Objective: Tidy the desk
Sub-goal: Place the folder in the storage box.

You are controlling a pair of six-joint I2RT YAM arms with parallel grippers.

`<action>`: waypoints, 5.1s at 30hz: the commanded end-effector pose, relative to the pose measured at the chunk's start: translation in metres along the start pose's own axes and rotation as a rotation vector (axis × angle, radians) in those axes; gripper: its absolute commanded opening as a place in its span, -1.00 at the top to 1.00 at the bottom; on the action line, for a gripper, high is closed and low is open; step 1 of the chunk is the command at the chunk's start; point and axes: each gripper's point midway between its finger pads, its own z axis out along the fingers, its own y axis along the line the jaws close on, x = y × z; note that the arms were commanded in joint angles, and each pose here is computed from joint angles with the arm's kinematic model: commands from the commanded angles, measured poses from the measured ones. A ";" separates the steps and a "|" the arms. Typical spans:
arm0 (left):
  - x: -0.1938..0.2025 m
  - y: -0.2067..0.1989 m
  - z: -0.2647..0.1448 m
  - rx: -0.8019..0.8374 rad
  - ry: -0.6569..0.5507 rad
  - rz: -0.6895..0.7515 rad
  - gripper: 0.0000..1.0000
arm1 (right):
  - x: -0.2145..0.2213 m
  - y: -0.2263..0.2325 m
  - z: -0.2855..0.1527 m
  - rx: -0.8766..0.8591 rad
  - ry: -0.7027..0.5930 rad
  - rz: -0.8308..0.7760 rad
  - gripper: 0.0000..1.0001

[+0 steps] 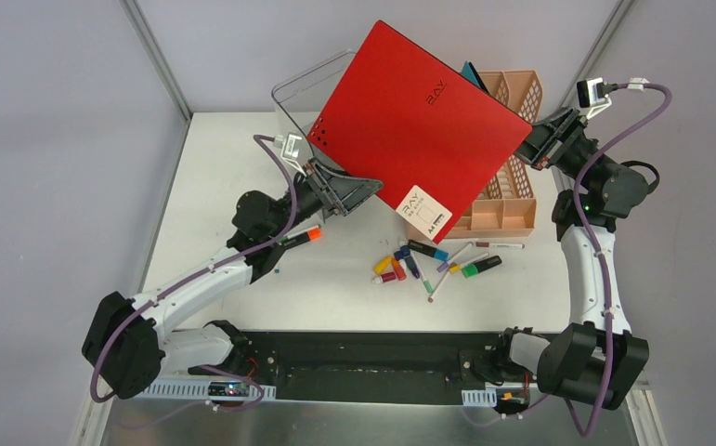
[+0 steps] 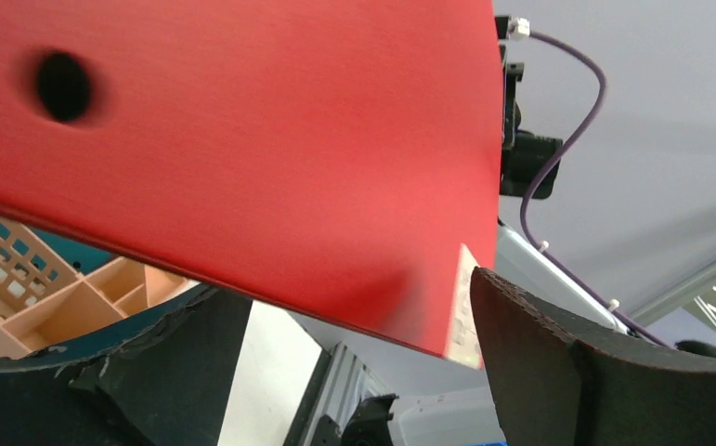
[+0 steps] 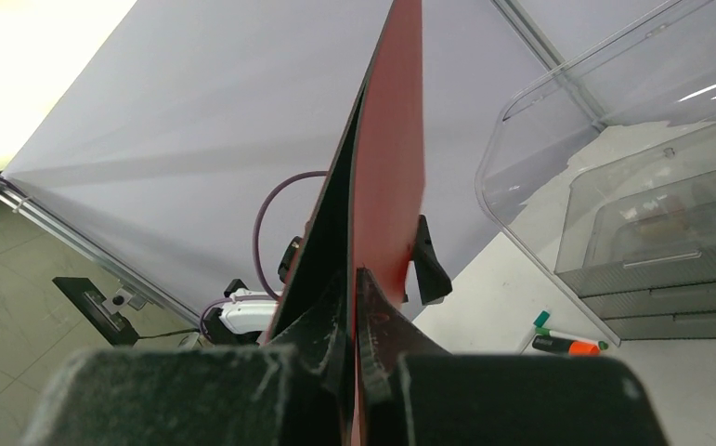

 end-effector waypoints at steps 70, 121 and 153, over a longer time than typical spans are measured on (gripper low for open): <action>-0.073 -0.021 0.079 -0.591 -0.221 0.995 1.00 | 0.014 -0.102 -0.086 0.455 0.084 -0.438 -0.98; 0.006 0.161 0.163 -0.924 -0.038 1.012 1.00 | 0.015 -0.101 -0.089 0.487 0.068 -0.480 -0.98; 0.055 0.187 0.167 -0.763 0.217 0.929 -0.24 | 0.016 -0.110 -0.091 0.489 0.072 -0.458 -0.98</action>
